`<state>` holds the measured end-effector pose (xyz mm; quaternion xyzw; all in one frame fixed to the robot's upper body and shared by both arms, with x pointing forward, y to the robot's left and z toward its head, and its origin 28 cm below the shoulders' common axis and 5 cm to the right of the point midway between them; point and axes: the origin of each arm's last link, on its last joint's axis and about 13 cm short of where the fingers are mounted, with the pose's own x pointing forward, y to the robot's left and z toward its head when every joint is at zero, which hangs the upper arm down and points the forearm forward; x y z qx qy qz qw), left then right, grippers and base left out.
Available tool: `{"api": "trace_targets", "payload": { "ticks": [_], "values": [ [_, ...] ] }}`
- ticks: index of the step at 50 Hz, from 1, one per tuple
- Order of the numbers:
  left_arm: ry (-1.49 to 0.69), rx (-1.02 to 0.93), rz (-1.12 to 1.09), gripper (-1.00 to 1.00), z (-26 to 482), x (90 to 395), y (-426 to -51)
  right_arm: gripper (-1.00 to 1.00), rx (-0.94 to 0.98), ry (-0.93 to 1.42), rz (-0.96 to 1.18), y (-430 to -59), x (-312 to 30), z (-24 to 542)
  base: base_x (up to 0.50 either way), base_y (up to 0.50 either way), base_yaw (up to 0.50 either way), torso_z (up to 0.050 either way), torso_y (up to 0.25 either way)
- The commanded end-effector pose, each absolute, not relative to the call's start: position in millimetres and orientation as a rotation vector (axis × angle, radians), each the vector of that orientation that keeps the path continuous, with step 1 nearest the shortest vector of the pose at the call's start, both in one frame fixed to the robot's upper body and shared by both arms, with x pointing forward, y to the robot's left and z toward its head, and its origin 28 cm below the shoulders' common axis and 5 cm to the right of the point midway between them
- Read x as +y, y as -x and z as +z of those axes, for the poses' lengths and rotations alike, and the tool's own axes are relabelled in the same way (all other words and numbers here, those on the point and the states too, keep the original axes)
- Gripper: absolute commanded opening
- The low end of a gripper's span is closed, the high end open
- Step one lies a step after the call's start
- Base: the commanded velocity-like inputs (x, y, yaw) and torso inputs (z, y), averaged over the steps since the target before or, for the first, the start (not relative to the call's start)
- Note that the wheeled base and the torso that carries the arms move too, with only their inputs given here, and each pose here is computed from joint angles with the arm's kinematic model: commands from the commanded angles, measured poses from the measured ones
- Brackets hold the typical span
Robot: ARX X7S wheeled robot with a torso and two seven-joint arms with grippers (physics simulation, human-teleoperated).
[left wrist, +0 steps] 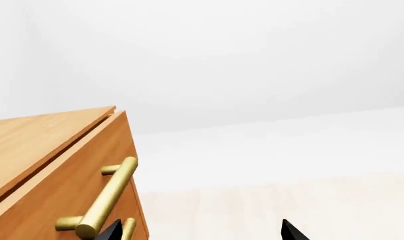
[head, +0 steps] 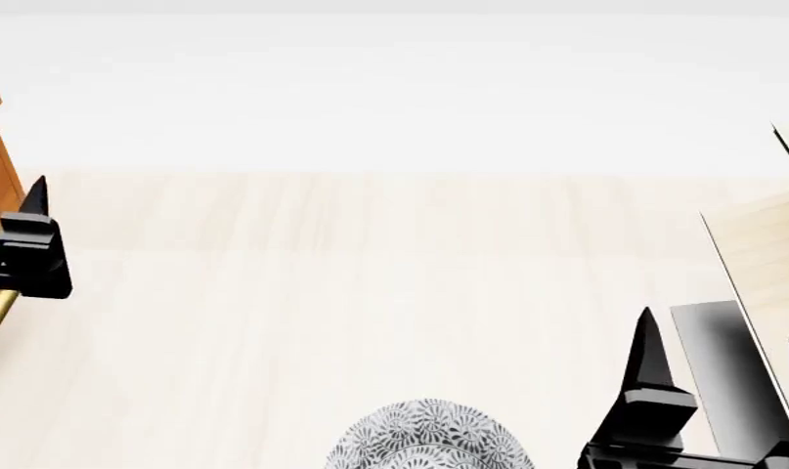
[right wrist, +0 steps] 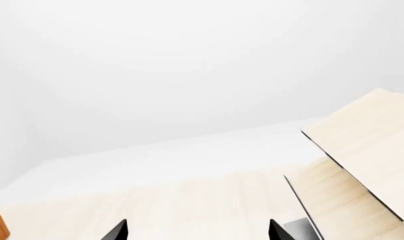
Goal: Close the top drawer of the cabinet and put the bowl on top of it.
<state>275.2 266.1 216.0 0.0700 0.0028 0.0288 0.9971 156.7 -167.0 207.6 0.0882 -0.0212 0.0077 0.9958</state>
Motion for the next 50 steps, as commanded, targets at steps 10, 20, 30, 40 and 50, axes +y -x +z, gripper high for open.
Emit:
{"api": "trace_targets", "payload": {
  "ticks": [10,20,30,40,50],
  "values": [
    [-0.133,0.049,0.084,1.0,198.4,276.9,-285.6,1.0,-0.039,-0.186,0.012,-158.1,-168.9,203.1,0.0,0.0,0.0,0.0,0.0],
    [-0.128,0.07,0.101,1.0,190.5,285.8,-290.7,1.0,-0.031,-0.188,0.009,-158.3,-169.4,199.0,0.0,0.0,0.0,0.0,0.0],
    [-0.125,0.082,0.132,1.0,185.4,293.1,-295.8,1.0,-0.027,-0.185,0.012,-159.9,-168.4,198.3,0.0,0.0,0.0,0.0,0.0],
    [-0.145,0.092,0.161,1.0,179.0,298.9,-304.8,1.0,-0.024,-0.179,0.018,-161.7,-167.3,196.0,0.0,0.0,0.0,0.0,0.0],
    [-0.153,0.097,0.209,1.0,173.5,308.2,-307.4,1.0,-0.024,-0.178,0.015,-164.1,-167.5,195.3,0.0,0.0,0.0,0.0,0.0]
  ]
}}
